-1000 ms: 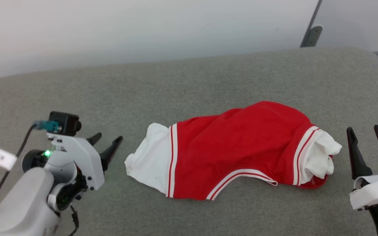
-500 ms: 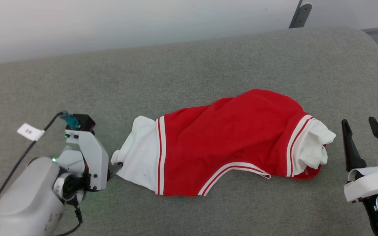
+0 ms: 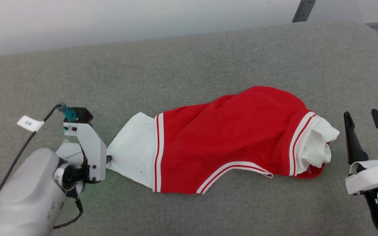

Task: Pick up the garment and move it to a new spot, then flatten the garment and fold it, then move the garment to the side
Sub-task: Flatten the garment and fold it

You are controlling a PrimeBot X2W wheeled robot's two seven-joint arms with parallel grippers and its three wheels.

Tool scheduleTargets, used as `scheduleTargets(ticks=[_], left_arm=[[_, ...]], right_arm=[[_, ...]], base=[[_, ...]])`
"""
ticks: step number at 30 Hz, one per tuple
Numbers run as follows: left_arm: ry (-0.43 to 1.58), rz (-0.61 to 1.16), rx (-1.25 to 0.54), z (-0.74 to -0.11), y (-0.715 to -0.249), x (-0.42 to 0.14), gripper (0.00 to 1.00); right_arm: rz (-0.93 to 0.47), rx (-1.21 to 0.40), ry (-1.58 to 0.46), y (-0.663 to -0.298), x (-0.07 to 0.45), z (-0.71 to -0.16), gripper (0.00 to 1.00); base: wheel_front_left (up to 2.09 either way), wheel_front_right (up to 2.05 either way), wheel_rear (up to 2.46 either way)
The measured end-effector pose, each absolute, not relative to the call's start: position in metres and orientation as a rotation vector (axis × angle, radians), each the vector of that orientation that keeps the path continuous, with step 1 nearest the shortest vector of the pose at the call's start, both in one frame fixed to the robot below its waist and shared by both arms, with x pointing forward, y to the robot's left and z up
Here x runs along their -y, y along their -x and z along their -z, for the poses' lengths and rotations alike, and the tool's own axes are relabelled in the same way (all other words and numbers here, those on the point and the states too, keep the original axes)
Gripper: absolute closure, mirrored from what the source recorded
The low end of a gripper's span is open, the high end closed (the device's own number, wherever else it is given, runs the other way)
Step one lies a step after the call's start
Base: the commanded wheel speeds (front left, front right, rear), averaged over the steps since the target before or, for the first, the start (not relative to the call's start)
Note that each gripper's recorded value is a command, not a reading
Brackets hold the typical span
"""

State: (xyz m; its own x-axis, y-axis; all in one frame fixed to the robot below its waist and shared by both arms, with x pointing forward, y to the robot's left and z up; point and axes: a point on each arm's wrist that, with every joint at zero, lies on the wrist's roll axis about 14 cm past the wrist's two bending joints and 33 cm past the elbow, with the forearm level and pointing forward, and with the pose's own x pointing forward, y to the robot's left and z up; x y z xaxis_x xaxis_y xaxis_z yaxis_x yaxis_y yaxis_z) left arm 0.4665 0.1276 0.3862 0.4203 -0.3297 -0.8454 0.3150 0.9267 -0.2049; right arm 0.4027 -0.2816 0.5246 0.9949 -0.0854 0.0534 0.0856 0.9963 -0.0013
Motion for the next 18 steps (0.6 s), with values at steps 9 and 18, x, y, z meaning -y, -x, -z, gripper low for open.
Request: scheduleTargets(ticks=[9, 18], left_arm=[[0.016, 0.308, -1.012, -0.396, -0.473, -0.166, 1.00], [-0.043, 0.182, -0.957, -0.411, -0.473, -0.221, 1.00]], right_arm=[[0.080, 0.062, 0.006, -0.407, 0.280, -0.527, 0.00], [0.061, 0.054, 0.000, -0.406, 0.273, -0.527, 0.00]], base=[[0.00, 0.00, 0.00], [0.00, 0.00, 0.00]])
